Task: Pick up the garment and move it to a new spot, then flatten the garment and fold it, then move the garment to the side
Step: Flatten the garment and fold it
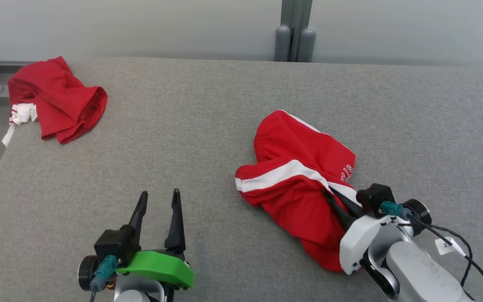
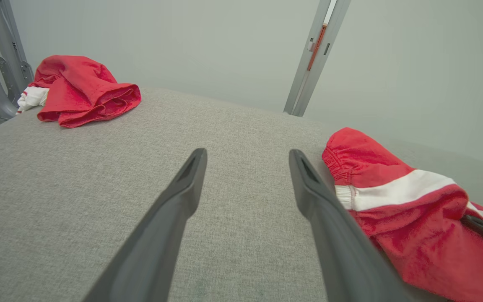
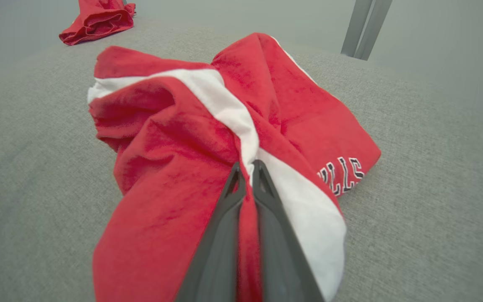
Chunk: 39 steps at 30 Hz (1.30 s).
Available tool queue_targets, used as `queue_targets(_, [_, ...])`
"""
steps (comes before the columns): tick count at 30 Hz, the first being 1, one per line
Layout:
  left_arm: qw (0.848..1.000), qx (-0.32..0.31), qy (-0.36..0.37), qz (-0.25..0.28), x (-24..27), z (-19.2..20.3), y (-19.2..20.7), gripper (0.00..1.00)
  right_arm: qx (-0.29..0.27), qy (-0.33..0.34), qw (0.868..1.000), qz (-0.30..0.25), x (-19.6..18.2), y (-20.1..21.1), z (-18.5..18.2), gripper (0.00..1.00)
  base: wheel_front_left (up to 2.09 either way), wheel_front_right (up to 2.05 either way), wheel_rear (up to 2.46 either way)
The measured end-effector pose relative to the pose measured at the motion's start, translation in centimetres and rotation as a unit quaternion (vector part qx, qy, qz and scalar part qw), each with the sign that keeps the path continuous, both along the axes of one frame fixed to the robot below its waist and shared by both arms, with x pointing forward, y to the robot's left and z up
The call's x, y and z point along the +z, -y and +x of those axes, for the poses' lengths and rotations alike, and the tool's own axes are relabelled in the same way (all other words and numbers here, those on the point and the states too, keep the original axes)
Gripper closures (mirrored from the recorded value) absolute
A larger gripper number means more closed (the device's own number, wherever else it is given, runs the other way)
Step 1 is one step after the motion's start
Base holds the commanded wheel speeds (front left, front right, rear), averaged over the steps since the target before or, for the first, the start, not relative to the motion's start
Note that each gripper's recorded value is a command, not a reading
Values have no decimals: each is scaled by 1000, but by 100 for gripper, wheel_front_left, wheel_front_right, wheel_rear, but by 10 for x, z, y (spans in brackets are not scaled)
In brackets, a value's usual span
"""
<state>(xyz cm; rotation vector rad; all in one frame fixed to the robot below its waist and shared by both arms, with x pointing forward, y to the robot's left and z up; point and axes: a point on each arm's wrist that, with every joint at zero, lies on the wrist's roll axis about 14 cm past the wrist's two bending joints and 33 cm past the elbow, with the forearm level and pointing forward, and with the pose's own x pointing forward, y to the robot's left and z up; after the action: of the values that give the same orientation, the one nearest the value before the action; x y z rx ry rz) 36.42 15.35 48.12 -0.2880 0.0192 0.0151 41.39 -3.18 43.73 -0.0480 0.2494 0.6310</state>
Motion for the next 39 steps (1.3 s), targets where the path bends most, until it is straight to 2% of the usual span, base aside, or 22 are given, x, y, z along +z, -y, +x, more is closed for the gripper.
queue_targets(6, [1000,-15,-3,0,-2,1,9,0,-28,16,999,1,-1,22,-5,100,0,0,0])
queue_targets(8, [1000,-18,-3,0,-2,1,11,0,-34,21,999,11,1,23,-8,65,0,0,0])
queue_targets(9, [1000,-19,-3,0,-2,1,12,0,-35,23,999,19,3,21,-11,42,0,0,0])
queue_targets(10, [1000,-20,-3,0,-2,1,12,0,-35,24,999,27,4,18,-14,0,0,0,0])
queue_targets(15, [1000,-27,-3,0,-3,-2,17,0,-48,29,997,61,13,16,-28,0,0,0,0])
queue_targets(19, [999,-33,-2,0,-2,-4,21,0,-84,37,992,83,22,34,-33,0,0,0,0])
queue_targets(24, [999,-39,0,1,-1,-6,24,0,-157,28,984,75,18,79,-36,0,0,0,0])
queue_targets(27, [999,-39,-1,1,-2,-6,24,0,-178,8,982,64,8,90,-37,0,0,0,0])
queue_targets(34, [999,-36,-6,1,-5,-6,22,0,-172,-58,982,58,-22,70,-40,0,0,0,0])
queue_targets(39, [1000,-22,-8,2,-6,-7,13,0,-163,-88,982,34,-42,61,-39,0,0,0,0])
